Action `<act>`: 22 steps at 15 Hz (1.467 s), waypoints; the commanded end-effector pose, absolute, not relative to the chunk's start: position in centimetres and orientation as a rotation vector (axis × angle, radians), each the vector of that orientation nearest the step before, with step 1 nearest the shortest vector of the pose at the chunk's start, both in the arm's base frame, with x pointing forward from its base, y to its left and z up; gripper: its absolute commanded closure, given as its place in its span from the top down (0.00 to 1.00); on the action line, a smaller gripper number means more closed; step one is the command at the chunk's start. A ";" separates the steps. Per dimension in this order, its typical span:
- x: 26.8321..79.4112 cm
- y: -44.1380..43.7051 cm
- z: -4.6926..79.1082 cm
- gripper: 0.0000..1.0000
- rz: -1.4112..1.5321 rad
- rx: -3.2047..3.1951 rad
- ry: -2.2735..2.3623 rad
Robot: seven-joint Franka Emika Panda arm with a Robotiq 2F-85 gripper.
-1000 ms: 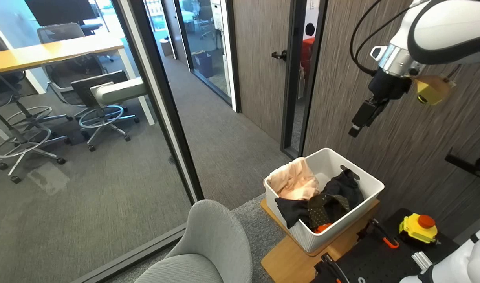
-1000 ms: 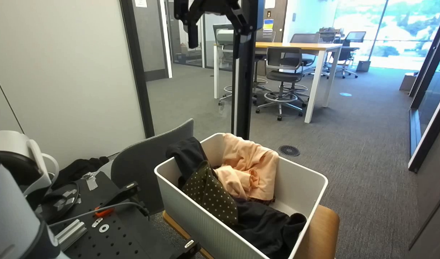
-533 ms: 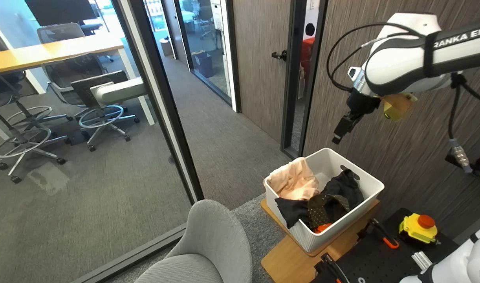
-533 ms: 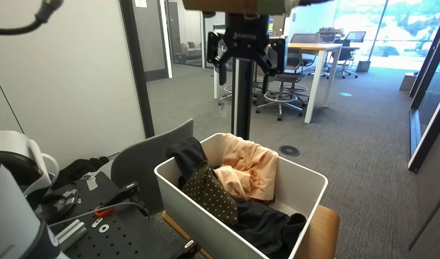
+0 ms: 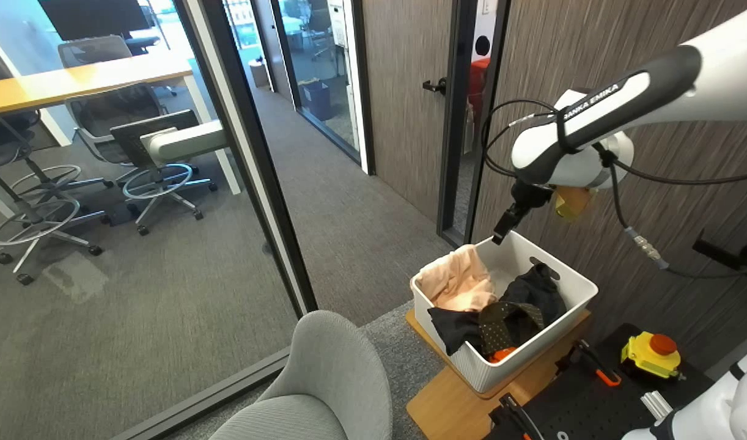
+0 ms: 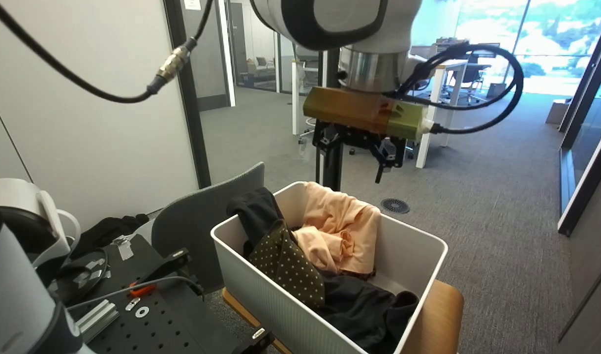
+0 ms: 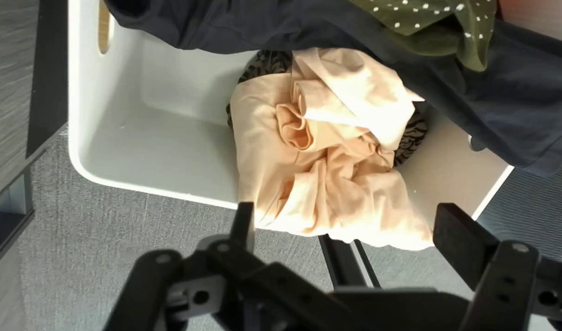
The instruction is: Remove the shirt from the white bin and hang it on the chair
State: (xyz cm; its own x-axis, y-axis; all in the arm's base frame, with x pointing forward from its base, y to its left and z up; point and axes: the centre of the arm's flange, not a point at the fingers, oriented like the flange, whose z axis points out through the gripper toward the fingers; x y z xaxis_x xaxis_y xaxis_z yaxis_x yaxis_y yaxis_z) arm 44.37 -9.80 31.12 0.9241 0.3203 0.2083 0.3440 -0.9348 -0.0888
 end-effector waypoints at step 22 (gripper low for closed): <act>56.0 -12.4 11.6 1.00 -0.012 -2.713 -0.508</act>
State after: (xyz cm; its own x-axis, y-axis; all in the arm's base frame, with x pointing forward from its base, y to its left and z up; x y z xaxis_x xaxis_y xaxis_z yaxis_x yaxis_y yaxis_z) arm 54.24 -12.66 11.95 0.9388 0.3385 0.0633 0.3401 -0.8825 -0.3250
